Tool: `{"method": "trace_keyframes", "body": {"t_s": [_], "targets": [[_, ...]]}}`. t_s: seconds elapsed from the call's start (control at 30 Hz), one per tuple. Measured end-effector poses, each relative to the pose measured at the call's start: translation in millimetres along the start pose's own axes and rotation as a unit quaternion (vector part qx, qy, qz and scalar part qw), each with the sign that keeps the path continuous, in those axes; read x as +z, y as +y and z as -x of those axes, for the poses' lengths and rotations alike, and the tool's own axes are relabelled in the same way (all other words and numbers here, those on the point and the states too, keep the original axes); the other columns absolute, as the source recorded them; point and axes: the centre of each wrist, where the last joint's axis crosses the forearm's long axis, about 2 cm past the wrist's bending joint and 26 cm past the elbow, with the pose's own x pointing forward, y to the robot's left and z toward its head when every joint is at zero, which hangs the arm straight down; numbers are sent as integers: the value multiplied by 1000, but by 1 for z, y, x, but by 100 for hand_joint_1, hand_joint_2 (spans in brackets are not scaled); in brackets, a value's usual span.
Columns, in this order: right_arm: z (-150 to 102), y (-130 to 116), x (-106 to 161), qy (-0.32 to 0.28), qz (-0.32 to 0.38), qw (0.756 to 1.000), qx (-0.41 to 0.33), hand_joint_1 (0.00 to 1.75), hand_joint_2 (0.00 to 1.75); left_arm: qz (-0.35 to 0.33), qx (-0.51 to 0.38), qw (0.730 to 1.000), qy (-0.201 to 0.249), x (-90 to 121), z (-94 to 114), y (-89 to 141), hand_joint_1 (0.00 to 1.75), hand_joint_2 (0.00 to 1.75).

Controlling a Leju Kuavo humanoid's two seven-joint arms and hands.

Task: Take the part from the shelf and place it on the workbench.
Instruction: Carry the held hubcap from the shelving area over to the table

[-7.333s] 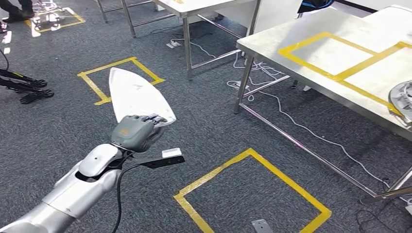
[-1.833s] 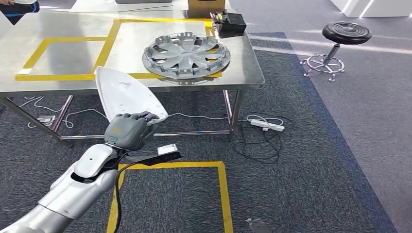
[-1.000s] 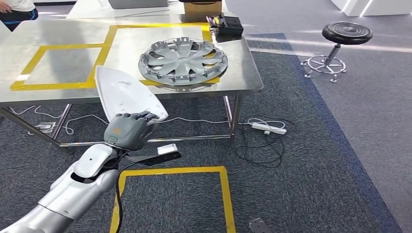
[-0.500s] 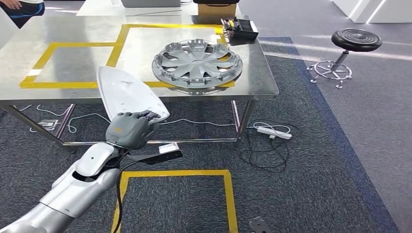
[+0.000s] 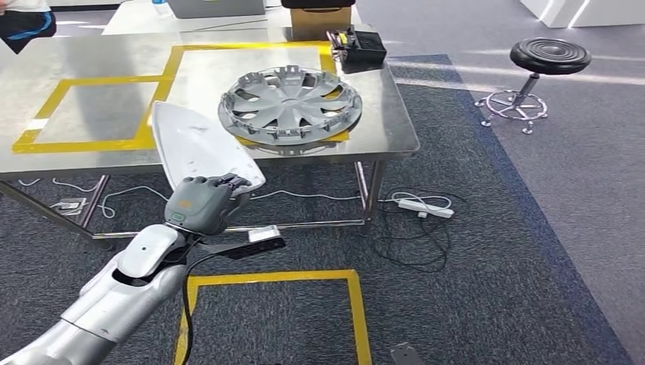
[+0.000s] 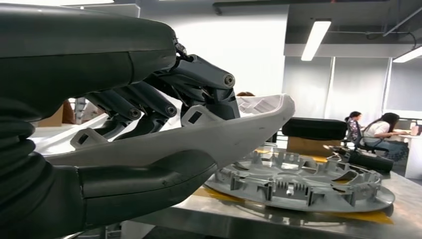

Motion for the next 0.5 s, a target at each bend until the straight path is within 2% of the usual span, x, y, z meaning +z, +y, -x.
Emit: {"method": "trace_keyframes", "body": {"t_s": [0.5], "targets": [[-4, -1, -1, -4, 1, 1000, -1, 0, 175, 3, -2, 1000, 0, 1, 1, -1, 175, 175]]}}
